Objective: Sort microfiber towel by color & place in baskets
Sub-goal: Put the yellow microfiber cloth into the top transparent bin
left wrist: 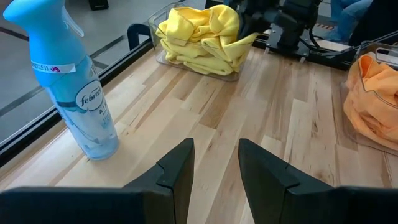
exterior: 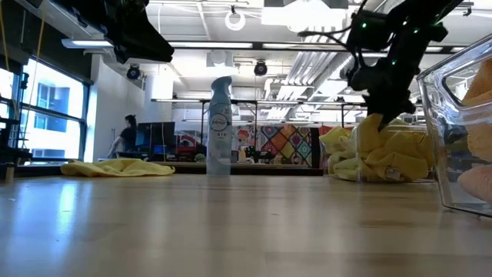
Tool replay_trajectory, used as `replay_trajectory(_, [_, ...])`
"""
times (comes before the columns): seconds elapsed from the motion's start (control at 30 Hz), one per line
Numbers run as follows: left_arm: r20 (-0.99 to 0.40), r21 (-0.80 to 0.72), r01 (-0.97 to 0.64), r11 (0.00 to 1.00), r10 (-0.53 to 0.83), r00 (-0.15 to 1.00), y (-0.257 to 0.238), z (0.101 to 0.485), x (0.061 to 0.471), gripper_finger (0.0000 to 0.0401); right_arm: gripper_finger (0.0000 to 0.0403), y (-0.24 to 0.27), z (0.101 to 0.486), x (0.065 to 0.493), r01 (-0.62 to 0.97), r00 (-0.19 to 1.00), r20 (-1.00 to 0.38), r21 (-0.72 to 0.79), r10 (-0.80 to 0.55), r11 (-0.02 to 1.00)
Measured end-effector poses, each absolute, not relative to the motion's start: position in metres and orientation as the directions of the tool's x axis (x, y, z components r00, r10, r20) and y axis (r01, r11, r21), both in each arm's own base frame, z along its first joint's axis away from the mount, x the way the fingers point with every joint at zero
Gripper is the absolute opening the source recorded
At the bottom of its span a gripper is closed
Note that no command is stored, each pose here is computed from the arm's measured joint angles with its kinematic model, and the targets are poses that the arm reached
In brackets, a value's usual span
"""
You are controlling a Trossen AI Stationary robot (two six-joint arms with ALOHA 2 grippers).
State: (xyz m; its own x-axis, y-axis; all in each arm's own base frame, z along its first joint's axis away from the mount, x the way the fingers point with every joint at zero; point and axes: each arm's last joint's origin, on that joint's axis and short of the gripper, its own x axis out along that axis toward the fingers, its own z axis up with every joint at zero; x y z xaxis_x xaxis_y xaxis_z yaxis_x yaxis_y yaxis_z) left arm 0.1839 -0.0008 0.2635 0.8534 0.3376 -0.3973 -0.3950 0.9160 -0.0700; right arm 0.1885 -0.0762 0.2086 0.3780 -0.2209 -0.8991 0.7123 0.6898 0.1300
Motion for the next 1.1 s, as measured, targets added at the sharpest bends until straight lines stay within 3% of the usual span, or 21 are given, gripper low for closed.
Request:
replay_trajectory(0.47, [-0.403,-0.066,-0.395,0.916,0.338,0.851,-0.001,0.263,0.184,0.0115,0.0,-0.101,0.193,0.188,0.769,0.311,-0.932,0.132,-0.185,0.626])
replay_trajectory(0.87, [-0.403,-0.07,-0.396,0.916,0.337,0.851,-0.001,0.263,0.184,0.0115,0.0,-0.1,0.251,0.181,0.772,0.381,-0.875,0.123,-0.299,0.623])
replay_trajectory(1.1, [-0.403,-0.08,-0.4,0.913,0.337,0.851,-0.001,0.263,0.184,0.0115,0.0,-0.095,0.269,0.165,0.856,0.271,-0.878,0.034,-0.393,0.515])
